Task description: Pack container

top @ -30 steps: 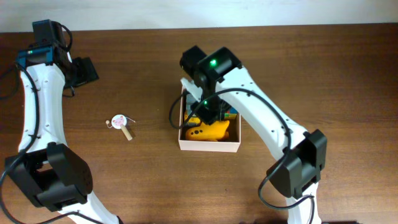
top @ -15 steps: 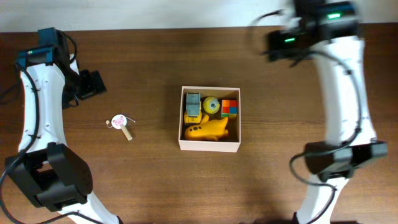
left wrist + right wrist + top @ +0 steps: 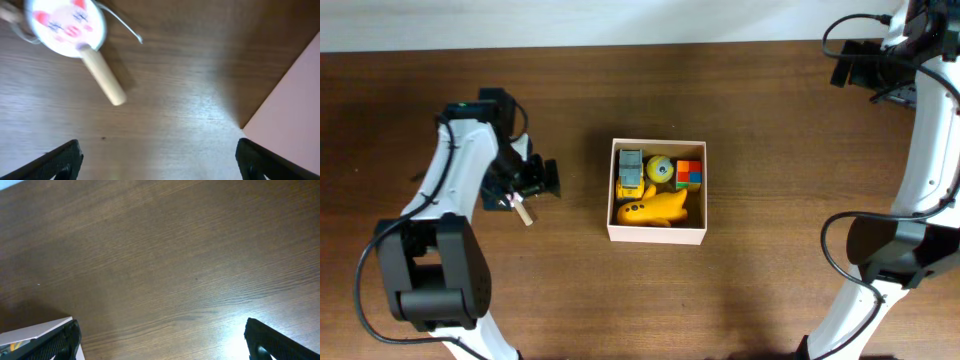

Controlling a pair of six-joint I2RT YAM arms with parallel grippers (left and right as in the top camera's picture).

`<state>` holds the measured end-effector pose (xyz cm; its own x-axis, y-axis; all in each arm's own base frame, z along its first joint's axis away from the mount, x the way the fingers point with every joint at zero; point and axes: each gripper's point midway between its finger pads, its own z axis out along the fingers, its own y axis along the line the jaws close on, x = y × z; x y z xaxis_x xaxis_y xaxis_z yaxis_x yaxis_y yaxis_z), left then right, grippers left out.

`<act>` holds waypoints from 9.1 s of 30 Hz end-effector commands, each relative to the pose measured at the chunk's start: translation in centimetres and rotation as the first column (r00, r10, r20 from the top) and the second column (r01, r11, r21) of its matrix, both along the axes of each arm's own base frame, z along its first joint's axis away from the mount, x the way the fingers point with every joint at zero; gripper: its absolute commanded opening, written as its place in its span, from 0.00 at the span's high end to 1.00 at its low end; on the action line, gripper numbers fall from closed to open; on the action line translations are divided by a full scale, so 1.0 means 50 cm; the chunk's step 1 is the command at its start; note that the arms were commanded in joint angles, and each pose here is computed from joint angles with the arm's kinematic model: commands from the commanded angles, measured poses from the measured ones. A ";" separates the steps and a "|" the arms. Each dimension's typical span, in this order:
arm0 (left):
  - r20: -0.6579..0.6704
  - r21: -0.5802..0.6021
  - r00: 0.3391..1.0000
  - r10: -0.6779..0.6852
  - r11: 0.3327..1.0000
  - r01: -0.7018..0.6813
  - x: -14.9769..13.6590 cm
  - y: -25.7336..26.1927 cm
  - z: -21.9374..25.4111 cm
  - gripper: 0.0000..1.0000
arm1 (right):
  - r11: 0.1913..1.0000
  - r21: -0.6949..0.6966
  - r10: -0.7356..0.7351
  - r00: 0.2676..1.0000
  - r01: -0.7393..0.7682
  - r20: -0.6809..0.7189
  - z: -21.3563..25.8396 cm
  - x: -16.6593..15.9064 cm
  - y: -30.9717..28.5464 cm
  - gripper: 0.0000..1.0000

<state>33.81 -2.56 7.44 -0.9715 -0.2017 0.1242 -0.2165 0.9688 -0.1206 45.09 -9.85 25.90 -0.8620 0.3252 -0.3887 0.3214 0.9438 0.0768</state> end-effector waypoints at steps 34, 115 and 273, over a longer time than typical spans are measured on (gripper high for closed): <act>0.164 0.099 0.886 0.433 0.887 -0.452 0.050 0.050 -0.105 0.07 | 0.999 0.018 0.046 0.999 -0.046 -0.011 -0.005 0.003 0.030 0.01; 0.124 0.029 0.959 0.255 0.965 -0.260 0.034 0.017 -0.110 0.54 | 0.999 0.018 0.046 0.999 -0.046 -0.010 -0.005 0.004 0.030 0.01; 0.404 0.433 -0.169 -0.899 0.025 0.901 0.043 -0.485 0.114 0.01 | 0.999 0.020 0.046 0.999 -0.046 -0.015 -0.008 0.003 0.030 0.01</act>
<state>35.90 -26.30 12.49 -0.0890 0.9260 -0.3669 0.9590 0.1792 0.2196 44.93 -8.66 25.48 -0.8831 0.2959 -0.3642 0.2858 0.9547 0.0827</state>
